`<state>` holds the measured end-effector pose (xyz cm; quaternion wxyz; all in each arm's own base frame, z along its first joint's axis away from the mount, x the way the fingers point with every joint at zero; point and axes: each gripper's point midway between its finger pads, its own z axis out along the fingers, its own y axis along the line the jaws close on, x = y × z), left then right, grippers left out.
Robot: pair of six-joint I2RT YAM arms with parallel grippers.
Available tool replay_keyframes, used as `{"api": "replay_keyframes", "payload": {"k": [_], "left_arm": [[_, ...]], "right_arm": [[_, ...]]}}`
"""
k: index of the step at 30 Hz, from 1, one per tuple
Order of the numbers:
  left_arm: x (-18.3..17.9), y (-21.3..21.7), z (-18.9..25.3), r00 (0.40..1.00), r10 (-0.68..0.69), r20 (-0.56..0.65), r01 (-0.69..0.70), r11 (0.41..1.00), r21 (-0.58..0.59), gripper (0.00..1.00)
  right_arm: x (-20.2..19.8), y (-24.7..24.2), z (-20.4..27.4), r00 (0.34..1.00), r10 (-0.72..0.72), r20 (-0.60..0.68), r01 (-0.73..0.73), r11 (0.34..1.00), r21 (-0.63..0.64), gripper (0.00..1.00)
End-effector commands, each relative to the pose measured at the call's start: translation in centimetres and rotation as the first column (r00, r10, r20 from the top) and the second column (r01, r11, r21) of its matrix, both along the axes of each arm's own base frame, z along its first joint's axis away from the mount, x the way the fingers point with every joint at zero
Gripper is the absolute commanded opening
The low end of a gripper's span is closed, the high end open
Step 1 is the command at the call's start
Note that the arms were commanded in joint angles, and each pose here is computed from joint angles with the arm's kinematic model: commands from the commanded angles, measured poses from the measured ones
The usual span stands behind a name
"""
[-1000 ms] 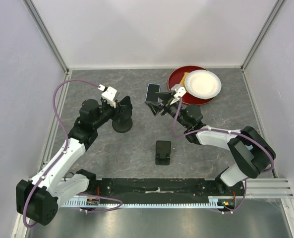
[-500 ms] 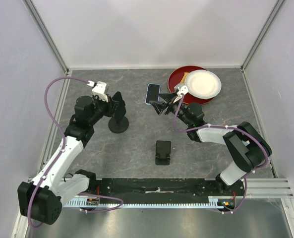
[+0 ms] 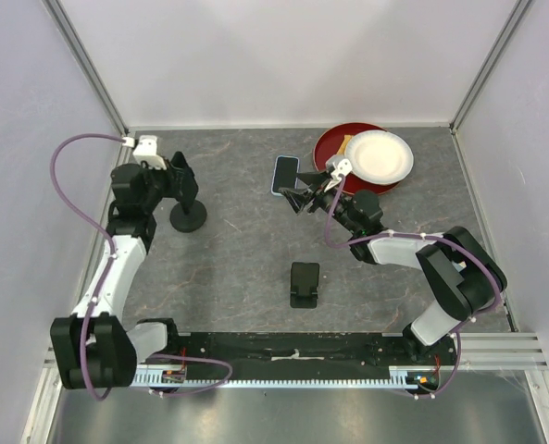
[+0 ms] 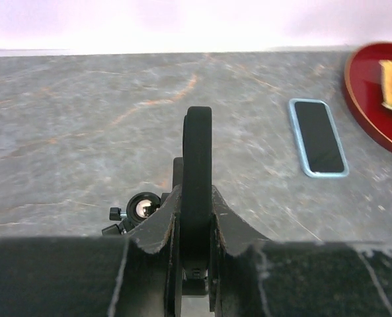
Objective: Place the phone on the phone stand
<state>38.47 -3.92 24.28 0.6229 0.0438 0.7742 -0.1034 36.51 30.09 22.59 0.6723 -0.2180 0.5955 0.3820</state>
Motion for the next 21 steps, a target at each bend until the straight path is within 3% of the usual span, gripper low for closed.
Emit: {"api": "replay_keyframes", "payload": {"k": [1,10,12,21], "left_arm": [[3.7,4.0,12.9,0.916,0.011,0.402,-0.022,1.000,0.022,0.02],[8.6,9.0,15.3,0.889,-0.054,0.454,-0.036,0.981,0.188,0.02],[10.0,9.6,14.8,0.893,-0.094,0.440,0.018,0.984,0.175,0.02],[13.0,13.1,11.6,0.905,-0.075,0.420,-0.035,0.968,0.248,0.02]], "right_arm": [[1.0,0.1,2.0,0.997,-0.025,0.075,0.025,1.000,-0.003,0.75],[0.8,0.3,2.0,0.997,-0.006,0.081,0.007,1.000,-0.009,0.75],[0.8,0.4,2.2,0.996,-0.003,0.087,0.004,1.000,-0.005,0.75],[1.0,1.4,1.8,0.996,0.046,0.078,-0.047,0.999,0.009,0.75]]}}
